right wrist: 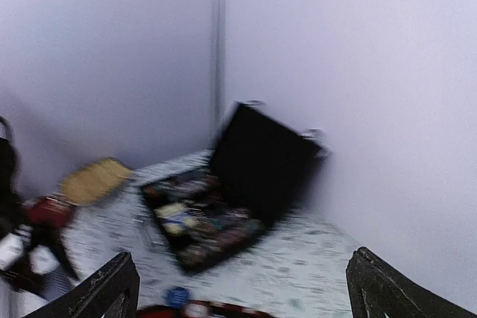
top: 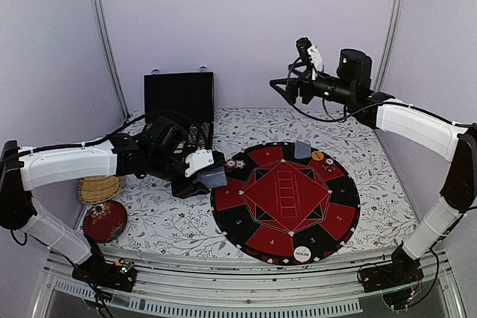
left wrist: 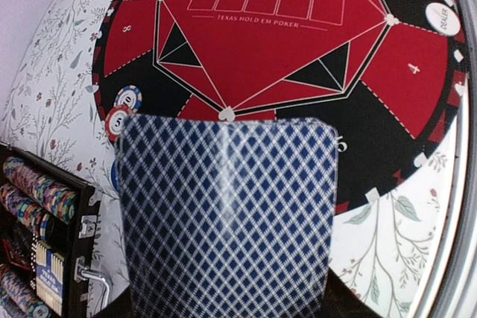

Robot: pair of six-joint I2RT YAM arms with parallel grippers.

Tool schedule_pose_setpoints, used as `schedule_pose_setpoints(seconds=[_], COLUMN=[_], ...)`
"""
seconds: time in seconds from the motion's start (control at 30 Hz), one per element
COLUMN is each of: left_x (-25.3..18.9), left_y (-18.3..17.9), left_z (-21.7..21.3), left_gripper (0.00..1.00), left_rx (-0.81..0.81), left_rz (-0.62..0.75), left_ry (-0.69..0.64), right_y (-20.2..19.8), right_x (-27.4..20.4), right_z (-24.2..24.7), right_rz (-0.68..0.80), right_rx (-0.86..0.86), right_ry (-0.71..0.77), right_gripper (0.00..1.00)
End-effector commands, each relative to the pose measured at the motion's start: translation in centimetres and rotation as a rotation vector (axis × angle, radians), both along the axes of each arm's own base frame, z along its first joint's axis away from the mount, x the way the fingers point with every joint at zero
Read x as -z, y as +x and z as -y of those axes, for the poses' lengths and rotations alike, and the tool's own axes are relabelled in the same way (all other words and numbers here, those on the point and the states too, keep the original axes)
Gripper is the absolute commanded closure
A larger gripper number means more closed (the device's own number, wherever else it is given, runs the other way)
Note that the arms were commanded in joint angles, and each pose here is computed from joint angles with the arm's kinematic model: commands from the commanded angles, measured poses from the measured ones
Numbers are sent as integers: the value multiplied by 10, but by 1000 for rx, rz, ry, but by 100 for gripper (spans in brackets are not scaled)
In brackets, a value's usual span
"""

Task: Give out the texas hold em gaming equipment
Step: Pick up the poker card from the face-down deck piles.

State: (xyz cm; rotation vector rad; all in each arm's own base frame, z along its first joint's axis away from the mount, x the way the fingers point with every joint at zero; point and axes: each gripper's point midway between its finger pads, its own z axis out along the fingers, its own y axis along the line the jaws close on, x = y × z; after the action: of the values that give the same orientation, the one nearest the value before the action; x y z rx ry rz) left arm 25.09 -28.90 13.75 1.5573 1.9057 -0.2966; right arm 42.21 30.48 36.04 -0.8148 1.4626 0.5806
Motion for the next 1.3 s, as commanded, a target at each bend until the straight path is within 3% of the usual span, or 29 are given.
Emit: schedule_pose_setpoints(seconds=[0.0, 0.37, 0.5, 0.8, 0.9, 1.27], left_x=[-10, -21, -21, -22, -22, -22], left_y=[1, 2, 3, 3, 3, 5], left_z=[3, 2, 3, 4, 4, 1], left_gripper=[44, 44, 44, 44, 45, 47], left_rx=[7, -2, -7, -1, -1, -13], left_rz=[43, 69, 72, 70, 72, 85], left_ry=[-27, -53, -50, -60, -60, -49], right_y=[-80, -141, -156, -151, -146, -135], right_x=[67, 134, 153, 180, 191, 196], right_z=[-91, -142, -162, -187, -191, -175], right_rz=[-591, -873, -892, -914, -937, -880], right_rx=[-439, -603, -644, -619, -585, -443], right_ry=[228, 213, 174, 152, 135, 34], right_gripper=[1, 1, 1, 4, 10, 48])
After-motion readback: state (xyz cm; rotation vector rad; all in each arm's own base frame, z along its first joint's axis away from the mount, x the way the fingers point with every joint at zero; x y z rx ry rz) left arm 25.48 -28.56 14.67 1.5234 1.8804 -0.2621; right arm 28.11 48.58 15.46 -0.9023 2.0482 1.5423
